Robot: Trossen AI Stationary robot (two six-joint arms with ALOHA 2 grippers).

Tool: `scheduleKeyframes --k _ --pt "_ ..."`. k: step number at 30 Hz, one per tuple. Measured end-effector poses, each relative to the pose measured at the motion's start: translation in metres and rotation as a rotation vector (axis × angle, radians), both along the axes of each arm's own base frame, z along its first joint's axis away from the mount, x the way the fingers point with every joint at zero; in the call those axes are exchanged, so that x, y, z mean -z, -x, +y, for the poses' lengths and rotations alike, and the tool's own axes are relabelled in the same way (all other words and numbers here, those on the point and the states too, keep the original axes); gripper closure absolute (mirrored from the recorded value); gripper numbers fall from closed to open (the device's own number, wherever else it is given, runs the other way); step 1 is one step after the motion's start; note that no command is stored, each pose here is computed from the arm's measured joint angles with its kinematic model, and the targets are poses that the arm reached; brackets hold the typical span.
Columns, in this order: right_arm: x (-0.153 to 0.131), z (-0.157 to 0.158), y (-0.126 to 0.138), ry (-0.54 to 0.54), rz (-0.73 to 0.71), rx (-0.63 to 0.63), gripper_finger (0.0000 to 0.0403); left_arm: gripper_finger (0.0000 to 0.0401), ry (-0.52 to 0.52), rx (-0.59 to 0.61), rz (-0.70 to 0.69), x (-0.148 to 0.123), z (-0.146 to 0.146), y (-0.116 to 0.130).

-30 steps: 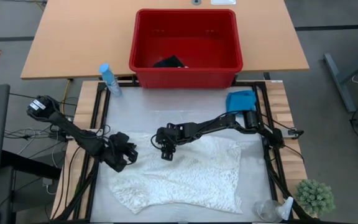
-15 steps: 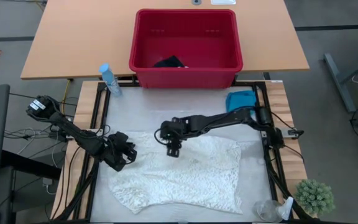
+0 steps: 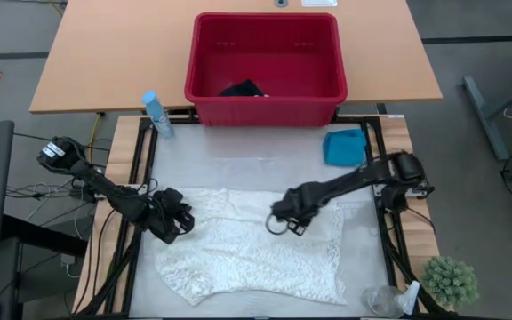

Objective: Fold laundry
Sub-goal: Fold the white blouse

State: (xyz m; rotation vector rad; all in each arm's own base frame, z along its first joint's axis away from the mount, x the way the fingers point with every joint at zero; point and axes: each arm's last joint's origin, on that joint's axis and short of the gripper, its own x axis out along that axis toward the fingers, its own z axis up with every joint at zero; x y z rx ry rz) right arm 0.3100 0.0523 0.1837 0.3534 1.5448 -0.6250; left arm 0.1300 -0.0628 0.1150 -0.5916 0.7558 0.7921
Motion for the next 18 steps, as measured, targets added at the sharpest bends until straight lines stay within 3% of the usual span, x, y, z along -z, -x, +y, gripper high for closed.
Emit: scheduleKeyframes --k 5,8,14,18 --pt "-0.011 0.006 0.037 0.042 -0.067 0.139 0.0214 0.0335 -0.005 -0.002 0.026 0.000 0.001 0.002" --pt "-0.003 0.004 0.055 0.068 -0.054 0.201 0.0214 0.0335 -0.003 -0.001 0.032 0.001 0.001 0.003" --pt "0.026 -0.001 0.068 0.048 -0.033 0.252 0.0214 0.0335 0.024 -0.025 0.032 0.006 0.003 0.006" --pt "0.026 0.001 0.073 0.064 -0.014 0.273 0.0214 0.0335 0.034 -0.034 0.028 0.007 0.003 0.006"
